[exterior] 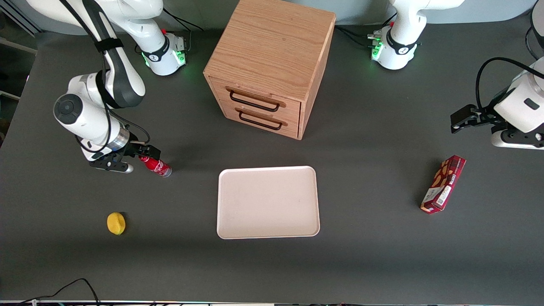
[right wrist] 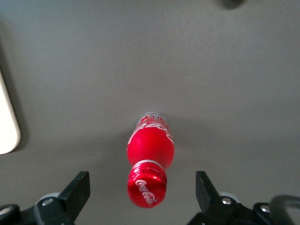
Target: Place coke bottle on tray
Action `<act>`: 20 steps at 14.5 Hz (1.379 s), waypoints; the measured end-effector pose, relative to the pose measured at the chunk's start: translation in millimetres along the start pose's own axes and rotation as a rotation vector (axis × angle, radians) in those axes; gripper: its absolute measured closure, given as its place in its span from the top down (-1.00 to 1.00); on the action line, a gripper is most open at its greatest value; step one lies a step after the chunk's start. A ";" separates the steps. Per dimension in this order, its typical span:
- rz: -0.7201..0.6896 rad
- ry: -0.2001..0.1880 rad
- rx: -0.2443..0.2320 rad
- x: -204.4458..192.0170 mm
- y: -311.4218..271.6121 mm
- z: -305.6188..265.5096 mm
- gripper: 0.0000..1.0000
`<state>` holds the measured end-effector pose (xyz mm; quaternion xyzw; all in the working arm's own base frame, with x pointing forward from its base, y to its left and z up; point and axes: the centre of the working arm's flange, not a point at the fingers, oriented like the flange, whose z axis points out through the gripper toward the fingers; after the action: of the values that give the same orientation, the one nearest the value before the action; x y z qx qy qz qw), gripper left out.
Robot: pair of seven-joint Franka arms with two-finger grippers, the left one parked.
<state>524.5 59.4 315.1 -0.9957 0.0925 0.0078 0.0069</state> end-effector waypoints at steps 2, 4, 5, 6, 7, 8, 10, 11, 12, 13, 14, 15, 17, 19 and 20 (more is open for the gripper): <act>-0.001 0.001 -0.001 -0.7 0.2 0.6 0.62; -0.004 0.007 -0.002 0.0 0.0 -2.1 0.16; -0.006 0.011 -0.003 1.0 -0.2 -3.6 -0.05; -0.008 0.015 -0.003 1.8 -0.4 -4.9 -0.29; -0.009 0.016 -0.004 1.9 -0.4 -5.0 -0.37; -0.010 0.016 -0.005 1.9 -0.4 -5.0 -0.37; -0.012 0.018 -0.006 2.2 -0.4 -5.3 -0.37; -0.012 0.021 -0.006 2.9 -0.7 -6.4 -0.37; -0.013 0.029 -0.004 5.0 -1.4 -10.1 -0.37; -0.014 0.038 -0.002 9.2 -2.9 -19.1 -0.37; -0.015 0.038 -0.004 15.3 -5.4 -36.0 -0.37; -0.017 0.034 -0.007 23.2 -9.4 -60.9 -0.37; -0.024 0.033 -0.009 39.8 -25.3 -132.2 -0.37; -0.010 0.031 -0.001 48.9 -49.7 -195.9 -0.37; 0.013 0.027 0.008 54.2 -65.5 -217.4 -0.37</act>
<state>592.9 110.5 532.3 -0.9950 0.0990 -0.0058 0.0096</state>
